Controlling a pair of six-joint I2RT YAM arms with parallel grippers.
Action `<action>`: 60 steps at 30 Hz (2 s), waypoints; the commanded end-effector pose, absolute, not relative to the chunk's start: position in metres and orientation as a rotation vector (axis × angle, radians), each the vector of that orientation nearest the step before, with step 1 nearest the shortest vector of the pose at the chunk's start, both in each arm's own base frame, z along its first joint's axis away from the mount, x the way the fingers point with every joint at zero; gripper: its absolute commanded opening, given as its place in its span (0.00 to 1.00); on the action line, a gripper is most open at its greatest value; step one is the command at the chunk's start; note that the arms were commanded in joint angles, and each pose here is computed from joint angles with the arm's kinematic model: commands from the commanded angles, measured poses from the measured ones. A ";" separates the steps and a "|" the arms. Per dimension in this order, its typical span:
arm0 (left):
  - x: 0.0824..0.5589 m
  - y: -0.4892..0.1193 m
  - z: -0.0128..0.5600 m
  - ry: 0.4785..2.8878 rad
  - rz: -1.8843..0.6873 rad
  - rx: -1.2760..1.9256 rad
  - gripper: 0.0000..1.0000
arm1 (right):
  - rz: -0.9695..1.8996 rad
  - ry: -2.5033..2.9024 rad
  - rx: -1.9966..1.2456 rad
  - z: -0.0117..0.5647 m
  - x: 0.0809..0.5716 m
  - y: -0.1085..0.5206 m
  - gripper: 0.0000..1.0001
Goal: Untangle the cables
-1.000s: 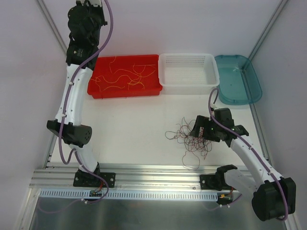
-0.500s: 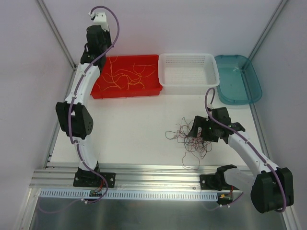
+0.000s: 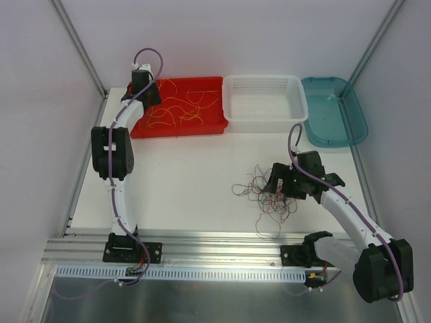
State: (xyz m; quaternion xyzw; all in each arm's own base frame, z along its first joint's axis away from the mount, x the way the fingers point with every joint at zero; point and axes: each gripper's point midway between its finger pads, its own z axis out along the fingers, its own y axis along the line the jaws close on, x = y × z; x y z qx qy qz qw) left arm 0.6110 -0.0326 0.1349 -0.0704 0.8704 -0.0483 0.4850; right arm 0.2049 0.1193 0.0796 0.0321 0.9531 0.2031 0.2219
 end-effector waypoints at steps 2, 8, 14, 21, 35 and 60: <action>0.606 -0.047 0.153 2.118 -0.263 -0.181 0.37 | 0.563 2.606 0.071 0.086 0.205 0.120 1.00; 0.586 -0.048 0.202 2.062 -0.287 -0.177 0.74 | 0.478 2.596 0.064 0.093 0.206 0.110 1.00; 0.533 -0.060 0.250 2.020 -0.402 -0.205 0.99 | 0.367 2.570 0.093 0.100 0.209 0.094 1.00; 0.432 -0.107 0.256 2.081 -0.739 -0.285 0.99 | 0.260 2.602 0.122 0.092 0.209 0.081 0.99; 0.229 -0.190 0.157 2.317 -0.940 -0.134 0.99 | 0.628 2.624 -0.291 0.083 0.204 0.214 0.89; 0.208 -0.304 0.111 2.560 -0.770 0.023 0.95 | 0.398 2.399 -0.735 0.136 0.276 0.223 0.68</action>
